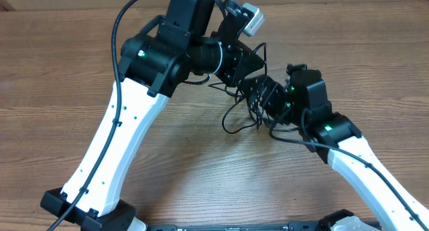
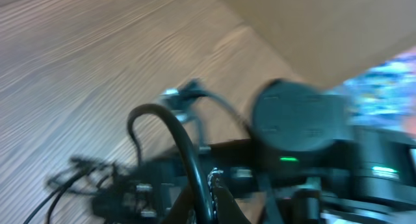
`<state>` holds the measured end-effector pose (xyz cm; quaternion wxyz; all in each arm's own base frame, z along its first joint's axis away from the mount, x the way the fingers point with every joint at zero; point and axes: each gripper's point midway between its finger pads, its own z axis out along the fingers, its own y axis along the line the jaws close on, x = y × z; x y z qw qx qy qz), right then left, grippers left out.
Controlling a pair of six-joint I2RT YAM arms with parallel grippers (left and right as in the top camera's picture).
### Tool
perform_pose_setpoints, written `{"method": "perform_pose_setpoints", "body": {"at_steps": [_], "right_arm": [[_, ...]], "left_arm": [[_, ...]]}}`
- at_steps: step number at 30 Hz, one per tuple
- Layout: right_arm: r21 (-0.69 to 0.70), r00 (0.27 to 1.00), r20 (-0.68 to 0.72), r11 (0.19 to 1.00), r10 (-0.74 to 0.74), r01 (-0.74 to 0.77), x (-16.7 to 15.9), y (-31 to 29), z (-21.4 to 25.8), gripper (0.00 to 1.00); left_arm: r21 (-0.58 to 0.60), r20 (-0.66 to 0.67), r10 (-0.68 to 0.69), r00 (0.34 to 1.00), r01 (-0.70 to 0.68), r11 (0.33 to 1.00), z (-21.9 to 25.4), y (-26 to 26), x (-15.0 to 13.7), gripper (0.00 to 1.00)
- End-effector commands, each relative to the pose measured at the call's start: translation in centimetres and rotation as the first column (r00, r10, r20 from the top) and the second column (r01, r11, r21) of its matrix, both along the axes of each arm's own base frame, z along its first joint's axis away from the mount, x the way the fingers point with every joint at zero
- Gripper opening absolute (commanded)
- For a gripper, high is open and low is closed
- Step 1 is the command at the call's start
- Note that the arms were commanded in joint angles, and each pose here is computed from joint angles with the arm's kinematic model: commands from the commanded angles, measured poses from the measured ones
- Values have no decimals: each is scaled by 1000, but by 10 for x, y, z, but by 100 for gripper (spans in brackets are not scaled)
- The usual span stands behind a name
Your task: Untangle cables
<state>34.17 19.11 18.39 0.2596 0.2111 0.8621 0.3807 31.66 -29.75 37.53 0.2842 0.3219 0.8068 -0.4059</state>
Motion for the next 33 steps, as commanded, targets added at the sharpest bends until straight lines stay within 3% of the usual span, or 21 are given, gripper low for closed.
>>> {"method": "perform_pose_setpoints", "body": {"at_steps": [1, 8, 14, 18, 22, 26, 29, 33], "right_arm": [[12, 994, -79, 997, -79, 81, 11, -1, -21, 100], [-272, 893, -344, 941, -289, 200, -9, -53, -119, 100], [-353, 841, -373, 898, -392, 262, -8, -106, -131, 100], [-373, 821, -400, 890, -408, 261, -12, -136, -135, 100], [-262, 893, -393, 958, -219, 120, -8, -125, -125, 100], [-44, 959, -200, 976, 199, -212, -8, -68, -80, 96], [-8, 886, -16, 886, 464, -464, -26, -28, -51, 93], [-49, 800, 39, 801, 599, -597, -47, 12, -47, 93]], "left_arm": [[-182, 83, -94, 992, 107, 977, 68, 15, -30, 4], [-264, 286, 98, 953, -20, 964, 140, 91, -23, 4], [-293, 291, 339, 895, -254, 922, 158, 167, -3, 4], [-297, 251, 420, 872, -343, 891, 153, 200, 8, 4], [-295, 220, 407, 886, -338, 894, 147, 200, 8, 4], [-294, 219, 372, 902, -302, 907, 146, 187, 7, 4], [-300, 244, 348, 905, -271, 915, 150, 179, 6, 4], [-310, 293, 312, 904, -219, 925, 158, 167, 4, 4]]}}
